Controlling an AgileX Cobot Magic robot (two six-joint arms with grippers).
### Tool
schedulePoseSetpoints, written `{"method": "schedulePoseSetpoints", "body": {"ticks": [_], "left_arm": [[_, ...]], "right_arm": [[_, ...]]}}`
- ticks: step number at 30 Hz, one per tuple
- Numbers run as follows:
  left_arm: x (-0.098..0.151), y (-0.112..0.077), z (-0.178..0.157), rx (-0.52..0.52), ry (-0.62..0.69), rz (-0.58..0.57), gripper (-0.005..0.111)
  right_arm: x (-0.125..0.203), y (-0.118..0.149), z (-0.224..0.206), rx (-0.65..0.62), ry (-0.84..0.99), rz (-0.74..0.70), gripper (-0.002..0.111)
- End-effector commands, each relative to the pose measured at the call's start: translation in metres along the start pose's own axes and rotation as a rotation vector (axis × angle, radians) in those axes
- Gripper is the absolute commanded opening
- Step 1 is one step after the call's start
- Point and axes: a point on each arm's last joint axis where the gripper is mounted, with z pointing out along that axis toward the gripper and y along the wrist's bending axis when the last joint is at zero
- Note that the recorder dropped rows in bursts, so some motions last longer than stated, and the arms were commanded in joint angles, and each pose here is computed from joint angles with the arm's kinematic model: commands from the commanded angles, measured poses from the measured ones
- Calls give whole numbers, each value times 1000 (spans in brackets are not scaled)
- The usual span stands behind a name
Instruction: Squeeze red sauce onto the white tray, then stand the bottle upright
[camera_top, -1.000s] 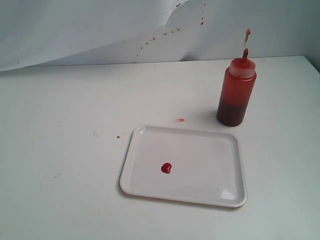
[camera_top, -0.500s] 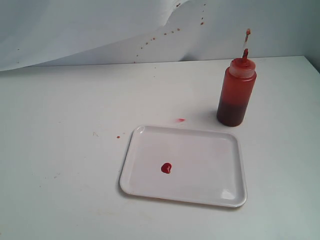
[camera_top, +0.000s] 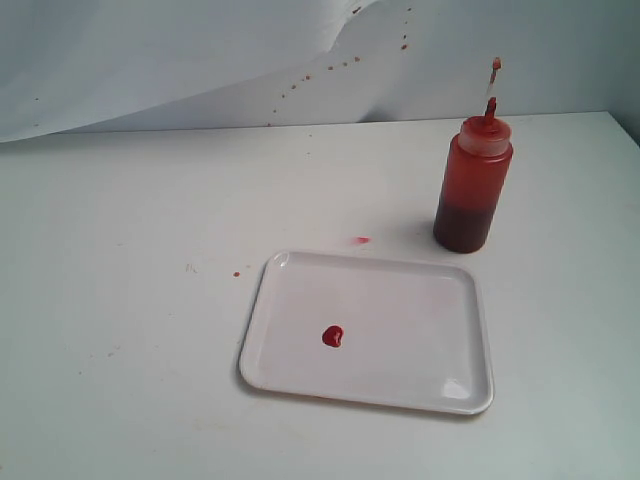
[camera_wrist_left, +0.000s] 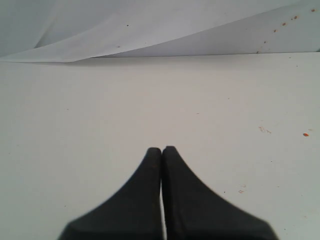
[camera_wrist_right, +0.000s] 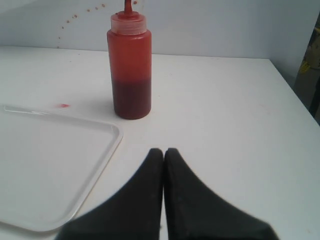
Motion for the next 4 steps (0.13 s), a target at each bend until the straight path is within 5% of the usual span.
{"method": "schedulePoseSetpoints", "body": {"ticks": [1, 4], "left_arm": [[0, 0, 0, -3, -9, 2, 0], [0, 0, 0, -3, -9, 2, 0]], "right_arm": [[0, 0, 0, 3, -14, -8, 0], [0, 0, 0, 3, -14, -8, 0]]}}
